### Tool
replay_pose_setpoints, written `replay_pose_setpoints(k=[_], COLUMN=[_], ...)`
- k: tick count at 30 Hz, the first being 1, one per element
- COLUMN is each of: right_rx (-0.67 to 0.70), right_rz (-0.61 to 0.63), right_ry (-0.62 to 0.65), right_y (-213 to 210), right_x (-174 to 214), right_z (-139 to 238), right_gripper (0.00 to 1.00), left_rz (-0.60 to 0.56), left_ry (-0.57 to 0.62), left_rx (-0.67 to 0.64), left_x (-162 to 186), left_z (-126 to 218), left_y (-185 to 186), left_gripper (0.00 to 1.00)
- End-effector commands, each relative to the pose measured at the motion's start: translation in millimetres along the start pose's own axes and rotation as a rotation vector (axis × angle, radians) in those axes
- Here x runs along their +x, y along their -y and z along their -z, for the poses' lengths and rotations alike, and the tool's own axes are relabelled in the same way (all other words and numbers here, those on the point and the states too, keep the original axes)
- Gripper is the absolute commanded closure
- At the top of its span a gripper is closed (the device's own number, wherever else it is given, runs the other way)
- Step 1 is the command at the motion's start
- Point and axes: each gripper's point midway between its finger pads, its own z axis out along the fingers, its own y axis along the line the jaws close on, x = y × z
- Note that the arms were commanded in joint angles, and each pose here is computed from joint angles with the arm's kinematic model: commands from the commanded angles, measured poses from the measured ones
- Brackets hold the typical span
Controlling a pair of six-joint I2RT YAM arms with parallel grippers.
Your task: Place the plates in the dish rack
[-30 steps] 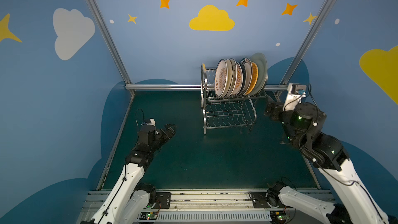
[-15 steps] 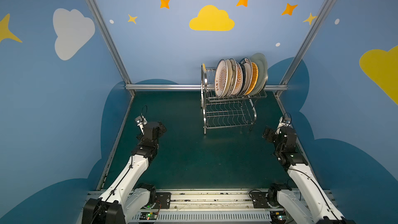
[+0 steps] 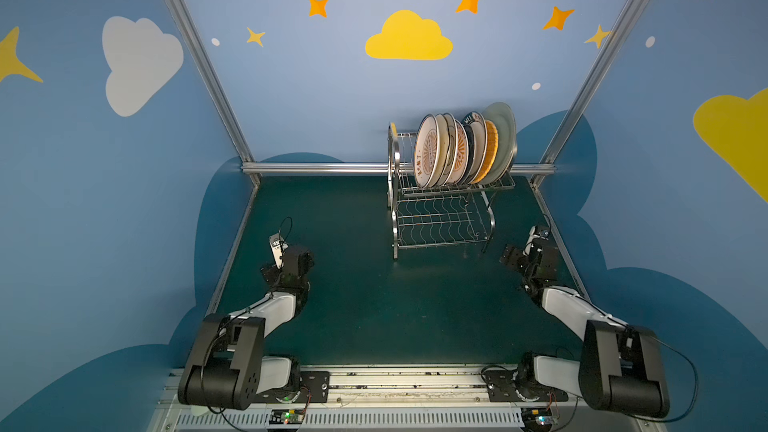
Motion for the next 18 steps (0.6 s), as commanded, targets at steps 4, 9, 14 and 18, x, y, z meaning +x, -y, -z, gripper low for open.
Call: replay_pose_setpoints(k=[4,9,14,18], right_rx=[-0.059,-0.024,-0.015,-0.007], right_rz=[0.042,0.111,0.101,0.111], right_ry=[0.033,0.026,0.019,0.020], right_y=[-21.2,-29.7,-28.7,-30.5], right_x=[-12.3,-3.4,-2.4,-2.3], right_z=[-8.0,-22.3,-22.3,-21.8], right_gripper=[0.08,0.08,0.08,0.08], left_rz=[-0.035,-0.014,-0.039,-0.033], left_ry=[0.052,0.104,0.009,-0.008], left_rx=[0.140,0.202,0.245,0.239], left_x=[-14.3,-4.4,-0.5,1.1], left_z=[-10.9,-18.7,-26.7,-28.8], left_y=[29.7,39.6,42.1,41.5], left_gripper=[0.00,0.00,0.00,0.00])
